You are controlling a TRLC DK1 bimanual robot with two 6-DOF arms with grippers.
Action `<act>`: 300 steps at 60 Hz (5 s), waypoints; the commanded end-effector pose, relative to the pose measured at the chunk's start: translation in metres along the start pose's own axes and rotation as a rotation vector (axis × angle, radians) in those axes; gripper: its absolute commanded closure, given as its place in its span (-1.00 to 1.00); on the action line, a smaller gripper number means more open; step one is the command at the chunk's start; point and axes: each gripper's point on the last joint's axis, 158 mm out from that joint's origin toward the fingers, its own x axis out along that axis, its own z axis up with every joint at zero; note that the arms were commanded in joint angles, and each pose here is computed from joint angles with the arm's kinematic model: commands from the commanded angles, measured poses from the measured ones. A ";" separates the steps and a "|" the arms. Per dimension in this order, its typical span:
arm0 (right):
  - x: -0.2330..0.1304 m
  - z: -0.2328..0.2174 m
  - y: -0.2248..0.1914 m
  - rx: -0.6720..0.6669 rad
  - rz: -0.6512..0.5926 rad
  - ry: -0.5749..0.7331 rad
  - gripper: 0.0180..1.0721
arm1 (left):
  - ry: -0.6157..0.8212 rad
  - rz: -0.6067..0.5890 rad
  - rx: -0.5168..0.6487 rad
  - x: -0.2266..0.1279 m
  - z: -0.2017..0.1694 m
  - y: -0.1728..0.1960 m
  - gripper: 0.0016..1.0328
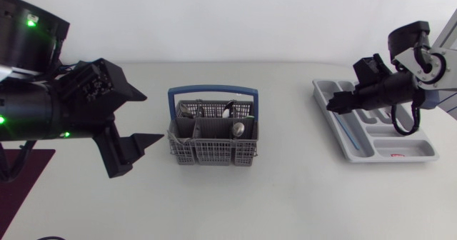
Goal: Unload the cutlery basket into the drawer organizer.
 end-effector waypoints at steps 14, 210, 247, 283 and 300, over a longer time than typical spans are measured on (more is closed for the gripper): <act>-0.007 -0.020 0.140 -0.055 0.256 0.069 -0.15 | 0.013 0.007 0.015 0.005 -0.025 -0.013 -0.90; -0.116 0.019 0.198 -0.033 0.640 -0.049 0.89 | 0.009 -0.062 -0.138 0.017 -0.034 -0.026 -0.89; -0.079 -0.070 -0.092 0.056 -0.175 0.000 0.89 | -0.004 -0.052 -0.139 0.014 -0.028 -0.020 -0.89; -0.014 -0.133 -0.216 0.101 -0.396 0.115 0.89 | 0.004 -0.056 -0.144 0.012 -0.020 -0.017 -0.89; 0.006 -0.149 -0.210 0.110 -0.399 0.168 0.88 | 0.004 -0.059 -0.142 0.012 -0.017 -0.015 -0.89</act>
